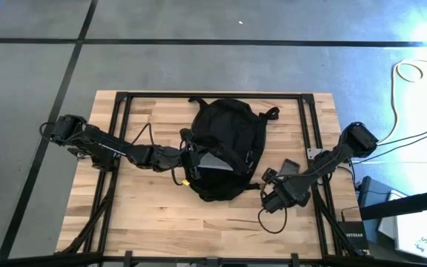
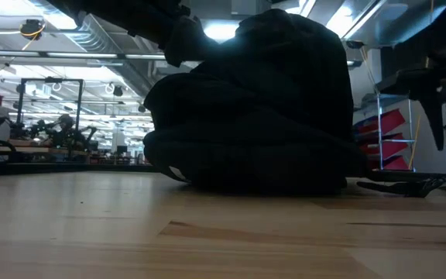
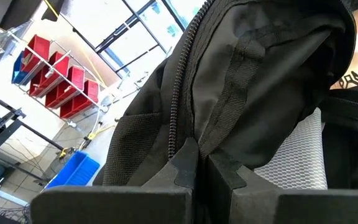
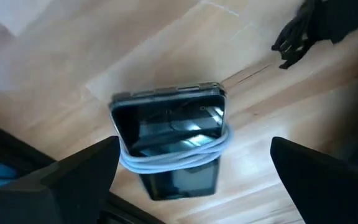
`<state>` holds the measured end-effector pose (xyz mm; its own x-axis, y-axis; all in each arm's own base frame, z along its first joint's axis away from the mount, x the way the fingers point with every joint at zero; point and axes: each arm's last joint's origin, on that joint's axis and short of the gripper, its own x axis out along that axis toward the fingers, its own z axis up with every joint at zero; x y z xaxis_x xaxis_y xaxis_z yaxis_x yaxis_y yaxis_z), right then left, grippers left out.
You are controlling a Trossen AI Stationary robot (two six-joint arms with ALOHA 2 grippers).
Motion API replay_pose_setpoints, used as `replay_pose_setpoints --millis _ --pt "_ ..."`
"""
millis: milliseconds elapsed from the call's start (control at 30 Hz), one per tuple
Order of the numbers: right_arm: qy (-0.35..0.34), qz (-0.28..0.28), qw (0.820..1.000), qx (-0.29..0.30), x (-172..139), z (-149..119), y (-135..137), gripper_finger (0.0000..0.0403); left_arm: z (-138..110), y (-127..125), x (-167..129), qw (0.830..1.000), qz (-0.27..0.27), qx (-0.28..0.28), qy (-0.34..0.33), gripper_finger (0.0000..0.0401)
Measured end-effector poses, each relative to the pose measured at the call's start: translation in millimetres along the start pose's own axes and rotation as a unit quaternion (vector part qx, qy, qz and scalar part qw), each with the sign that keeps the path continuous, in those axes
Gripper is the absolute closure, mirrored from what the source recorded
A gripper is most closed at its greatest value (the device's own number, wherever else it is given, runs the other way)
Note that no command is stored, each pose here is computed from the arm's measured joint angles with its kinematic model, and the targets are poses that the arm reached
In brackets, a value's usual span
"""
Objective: Unpack backpack
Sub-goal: Put the black cellphone into the black backpack
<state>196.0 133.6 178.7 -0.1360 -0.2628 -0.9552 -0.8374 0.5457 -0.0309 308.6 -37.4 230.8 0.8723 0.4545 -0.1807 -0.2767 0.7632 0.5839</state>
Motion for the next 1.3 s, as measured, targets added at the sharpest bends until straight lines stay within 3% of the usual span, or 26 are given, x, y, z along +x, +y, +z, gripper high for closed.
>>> replay_pose_setpoints --millis 267,333,467,700,1200,1300 --pt "0.026 0.028 0.998 -0.045 20.3 -8.1 7.3 0.0003 -0.1 -0.1 0.0 1.000 0.000 0.000 0.001 0.0401" --pt "0.028 0.012 0.998 -0.051 23.9 -8.3 6.9 0.0003 -0.5 -0.2 0.0 1.000 -0.001 0.002 0.002 0.0401" --pt "0.001 -0.015 0.997 -0.073 26.9 -2.5 3.9 0.0003 -0.6 -0.1 0.1 1.000 -0.001 0.001 0.003 0.0401" --pt "-0.027 0.015 0.996 -0.078 30.2 0.6 8.3 0.0004 -1.4 -0.5 0.1 1.000 -0.003 -0.005 0.006 0.0401" --pt "-0.046 0.013 0.999 -0.005 17.4 6.2 4.0 0.0004 -2.6 -1.4 0.1 1.000 -0.010 -0.005 0.010 0.0401" --pt "-0.050 0.029 0.998 0.036 12.4 7.3 3.7 0.0004 -2.6 -1.4 0.1 1.000 -0.010 -0.006 0.010 0.0401"
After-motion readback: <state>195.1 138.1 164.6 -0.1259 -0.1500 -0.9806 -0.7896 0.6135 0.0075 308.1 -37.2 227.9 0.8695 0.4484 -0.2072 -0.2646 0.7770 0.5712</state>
